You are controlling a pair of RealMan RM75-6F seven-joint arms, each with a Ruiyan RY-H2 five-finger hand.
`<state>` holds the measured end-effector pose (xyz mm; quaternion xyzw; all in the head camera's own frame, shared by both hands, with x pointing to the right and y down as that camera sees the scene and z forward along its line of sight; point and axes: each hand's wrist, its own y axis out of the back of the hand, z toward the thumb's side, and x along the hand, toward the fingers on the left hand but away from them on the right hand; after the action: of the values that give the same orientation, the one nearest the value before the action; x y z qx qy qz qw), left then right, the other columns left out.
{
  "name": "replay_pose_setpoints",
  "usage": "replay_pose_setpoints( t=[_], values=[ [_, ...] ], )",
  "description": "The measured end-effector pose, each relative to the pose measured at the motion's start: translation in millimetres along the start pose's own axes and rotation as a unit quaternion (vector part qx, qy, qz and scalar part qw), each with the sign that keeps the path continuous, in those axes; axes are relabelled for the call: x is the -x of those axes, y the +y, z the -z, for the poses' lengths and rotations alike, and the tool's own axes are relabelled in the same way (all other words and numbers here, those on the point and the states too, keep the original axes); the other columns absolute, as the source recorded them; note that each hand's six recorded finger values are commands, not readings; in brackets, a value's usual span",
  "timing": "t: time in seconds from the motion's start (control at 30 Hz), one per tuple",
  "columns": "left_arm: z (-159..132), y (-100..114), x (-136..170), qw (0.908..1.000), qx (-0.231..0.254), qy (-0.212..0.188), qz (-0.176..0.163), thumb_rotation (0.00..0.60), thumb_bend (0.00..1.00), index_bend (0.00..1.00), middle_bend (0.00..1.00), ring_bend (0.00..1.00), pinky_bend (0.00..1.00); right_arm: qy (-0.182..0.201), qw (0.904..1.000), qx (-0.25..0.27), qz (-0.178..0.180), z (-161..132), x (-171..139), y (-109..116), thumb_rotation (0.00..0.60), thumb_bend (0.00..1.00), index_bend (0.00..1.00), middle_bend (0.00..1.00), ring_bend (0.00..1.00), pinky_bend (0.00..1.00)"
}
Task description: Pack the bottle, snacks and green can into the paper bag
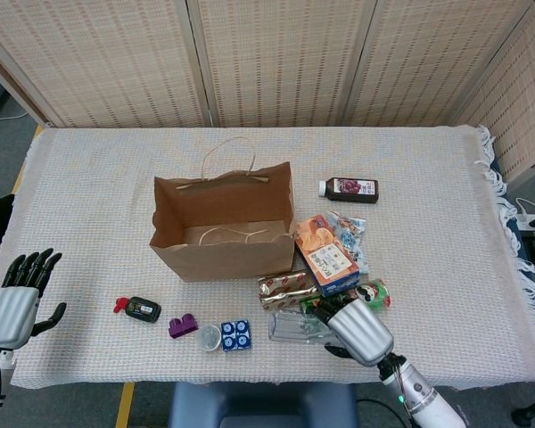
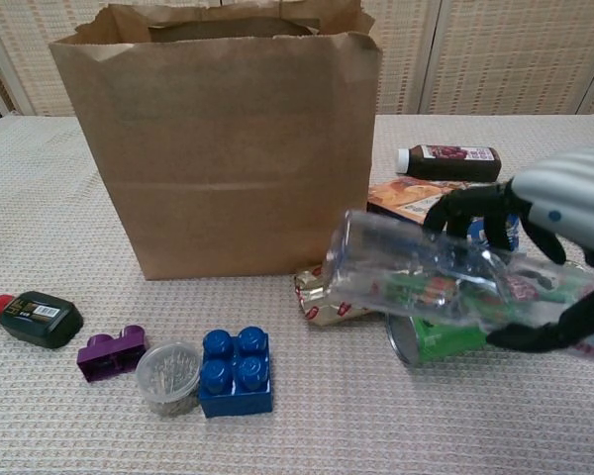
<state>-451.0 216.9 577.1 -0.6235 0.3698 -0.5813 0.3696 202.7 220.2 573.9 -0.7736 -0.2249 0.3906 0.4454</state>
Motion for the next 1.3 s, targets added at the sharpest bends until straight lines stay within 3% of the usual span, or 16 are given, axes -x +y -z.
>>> replay_pose_setpoints(
  t=[0.17, 0.47, 0.77, 1.07, 1.3],
  values=[
    [0, 0, 0, 1.0000, 0.000, 0.000, 0.001, 0.600, 0.34, 0.04, 0.00, 0.00, 0.00, -0.010, 0.9974, 0.009, 0.070, 6, 16, 56, 0.600, 0.23, 0.57, 0.59, 0.61, 0.66],
    [0, 0, -1, 1.0000, 0.001, 0.000, 0.002, 0.600, 0.34, 0.04, 0.00, 0.00, 0.00, -0.037, 0.9829, 0.035, 0.177, 15, 51, 149, 0.600, 0.23, 0.57, 0.59, 0.61, 0.66],
    [0, -1, -4, 1.0000, 0.004, 0.001, 0.004, 0.600, 0.34, 0.04, 0.00, 0.00, 0.00, -0.052, 0.9716, 0.034, 0.228, -1, 121, 204, 0.600, 0.23, 0.57, 0.59, 0.61, 0.66],
    [0, -1, -9, 0.9999, 0.008, 0.005, 0.010, 0.600, 0.34, 0.05, 0.00, 0.00, 0.00, -0.054, 0.9690, 0.039, 0.238, -42, 206, 217, 0.600, 0.23, 0.55, 0.59, 0.61, 0.66],
    [1, -1, -9, 0.9998, 0.015, 0.004, 0.010, 0.600, 0.34, 0.05, 0.00, 0.00, 0.00, -0.067, 0.9757, 0.020, 0.207, -62, 252, 190, 0.600, 0.22, 0.50, 0.59, 0.56, 0.64]
  ],
)
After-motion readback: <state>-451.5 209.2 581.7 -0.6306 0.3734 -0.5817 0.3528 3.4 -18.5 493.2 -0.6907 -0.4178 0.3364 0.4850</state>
